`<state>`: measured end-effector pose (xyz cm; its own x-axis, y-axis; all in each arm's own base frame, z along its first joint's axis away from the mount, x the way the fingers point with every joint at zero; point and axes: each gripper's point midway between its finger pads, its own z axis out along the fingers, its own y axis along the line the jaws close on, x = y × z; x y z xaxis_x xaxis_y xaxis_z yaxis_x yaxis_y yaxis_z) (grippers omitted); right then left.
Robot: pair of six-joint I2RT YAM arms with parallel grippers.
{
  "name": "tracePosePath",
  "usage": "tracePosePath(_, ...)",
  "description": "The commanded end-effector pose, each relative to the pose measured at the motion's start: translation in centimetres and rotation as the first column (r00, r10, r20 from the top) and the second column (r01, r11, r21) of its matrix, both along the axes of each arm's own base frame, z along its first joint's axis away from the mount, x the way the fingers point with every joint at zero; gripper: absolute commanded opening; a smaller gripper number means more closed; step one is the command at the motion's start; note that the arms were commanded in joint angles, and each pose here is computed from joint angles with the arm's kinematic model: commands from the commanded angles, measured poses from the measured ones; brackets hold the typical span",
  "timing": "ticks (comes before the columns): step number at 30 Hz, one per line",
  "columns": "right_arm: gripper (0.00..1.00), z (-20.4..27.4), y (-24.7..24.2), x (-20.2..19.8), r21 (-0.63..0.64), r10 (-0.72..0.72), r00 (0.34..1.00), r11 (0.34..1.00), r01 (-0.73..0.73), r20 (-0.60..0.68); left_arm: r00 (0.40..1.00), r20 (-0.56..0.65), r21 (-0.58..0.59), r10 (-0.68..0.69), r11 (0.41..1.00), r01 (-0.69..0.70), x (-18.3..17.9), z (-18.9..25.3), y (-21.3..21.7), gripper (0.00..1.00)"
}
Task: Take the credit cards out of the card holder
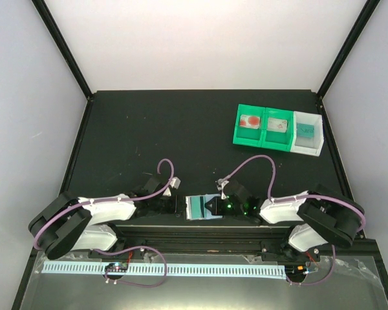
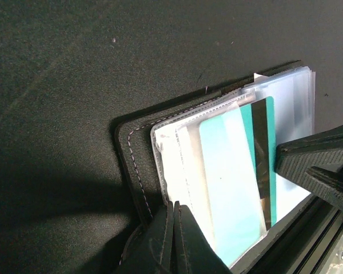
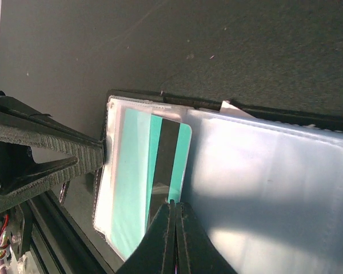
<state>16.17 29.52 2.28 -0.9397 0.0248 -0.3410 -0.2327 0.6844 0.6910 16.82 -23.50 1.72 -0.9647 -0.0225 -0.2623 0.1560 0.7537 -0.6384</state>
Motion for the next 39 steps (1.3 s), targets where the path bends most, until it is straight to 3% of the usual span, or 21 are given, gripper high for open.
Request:
tracePosePath(1,0.01,0.2,-1.4,0.8,-0.034,-0.059,0.997,0.998,0.06,0.043,0.999,-0.031,0.101,0.017,0.995,-0.013,-0.5,-2.1,1.5,0.02)
tracePosePath(11,0.01,0.6,-2.0,0.9,-0.047,-0.071,0.995,0.996,0.074,0.068,1.0,-0.02,0.099,0.017,0.995,-0.015,-0.1,-1.0,1.2,0.02)
tracePosePath(15,0.01,0.3,-1.8,0.6,-0.047,-0.058,0.997,0.997,0.061,0.046,1.0,0.013,0.081,0.014,0.997,-0.015,0.6,0.7,0.7,0.11)
tracePosePath(19,0.1,0.8,-0.6,0.4,-0.008,-0.014,0.999,1.0,0.014,0.035,0.999,0.034,0.041,0.006,0.999,-0.008,0.8,2.4,-0.2,0.19)
tracePosePath(25,0.17,0.8,0.0,0.2,0.015,0.005,1.0,1.0,-0.006,0.025,1.0,0.022,0.002,-0.015,1.0,0.015,0.6,2.9,-1.8,0.21)
tracePosePath(33,0.2,-0.5,-0.2,0.4,-0.022,-0.013,1.0,1.0,0.013,0.004,0.998,-0.043,0.064,-0.039,0.997,0.042,-0.1,-0.7,-2.1,0.05)
tracePosePath(39,0.2,-0.6,0.0,0.2,-0.005,-0.009,1.0,1.0,0.009,-0.008,0.999,-0.044,0.079,-0.03,0.996,0.033,-0.3,-1.6,-1.6,0.02)
